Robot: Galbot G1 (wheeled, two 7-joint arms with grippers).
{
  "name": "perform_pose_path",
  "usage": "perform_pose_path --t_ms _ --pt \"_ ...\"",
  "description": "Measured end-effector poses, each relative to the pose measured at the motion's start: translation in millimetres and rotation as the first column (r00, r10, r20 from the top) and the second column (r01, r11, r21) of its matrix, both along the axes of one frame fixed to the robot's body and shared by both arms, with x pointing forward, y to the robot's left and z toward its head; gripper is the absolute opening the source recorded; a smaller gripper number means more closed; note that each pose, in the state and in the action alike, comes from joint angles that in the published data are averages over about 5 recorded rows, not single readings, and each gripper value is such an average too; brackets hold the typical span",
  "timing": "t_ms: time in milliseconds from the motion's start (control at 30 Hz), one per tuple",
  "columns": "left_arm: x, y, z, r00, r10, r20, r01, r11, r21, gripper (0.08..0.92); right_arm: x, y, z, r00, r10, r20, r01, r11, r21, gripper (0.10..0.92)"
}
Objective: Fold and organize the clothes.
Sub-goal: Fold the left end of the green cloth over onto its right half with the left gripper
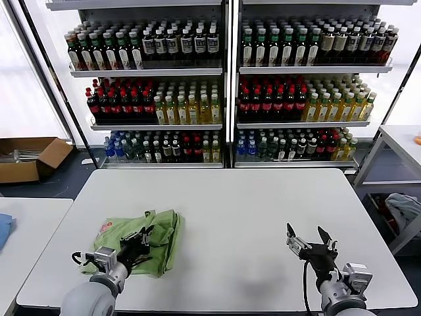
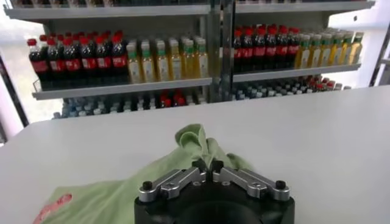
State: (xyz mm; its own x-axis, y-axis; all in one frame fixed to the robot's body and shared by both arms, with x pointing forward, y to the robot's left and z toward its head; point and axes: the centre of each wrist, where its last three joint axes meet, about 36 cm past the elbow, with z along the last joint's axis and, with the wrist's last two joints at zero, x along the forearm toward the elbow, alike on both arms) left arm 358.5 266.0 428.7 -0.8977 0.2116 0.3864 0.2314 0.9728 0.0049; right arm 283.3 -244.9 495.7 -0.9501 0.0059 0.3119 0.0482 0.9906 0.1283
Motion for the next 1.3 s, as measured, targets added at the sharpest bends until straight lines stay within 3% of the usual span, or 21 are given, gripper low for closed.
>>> perform_pose_path --t_ms 267,767,1067,1300 --pt "9.3 -10.1 -2.2 0.9999 -0.01 0.006 0.01 1.0 -0.018 0.105 -1.8 3.3 -2.6 1.0 0.001 -0.006 -0.001 1.0 0.001 0.823" --pt "6.1 -38.2 -23.3 0.9973 -0.052 -0.052 0.046 0.992 -0.114 0.116 -0.2 6.5 -10.0 1.0 0.003 -0.019 -0.003 1.0 -0.006 0.823" --pt "-5.0 -57.8 -25.1 0.993 -0.073 -0.092 0.046 0.961 -0.271 0.347 3.4 6.5 -12.5 1.0 0.004 -0.019 -0.004 1.0 -0.007 0.823" --pt "-23.7 -74.8 -16.9 0.98 -0.138 -0.143 0.065 0.901 -0.429 0.546 6.0 5.9 -14.1 1.0 0.005 -0.019 -0.005 1.0 -0.009 0.823"
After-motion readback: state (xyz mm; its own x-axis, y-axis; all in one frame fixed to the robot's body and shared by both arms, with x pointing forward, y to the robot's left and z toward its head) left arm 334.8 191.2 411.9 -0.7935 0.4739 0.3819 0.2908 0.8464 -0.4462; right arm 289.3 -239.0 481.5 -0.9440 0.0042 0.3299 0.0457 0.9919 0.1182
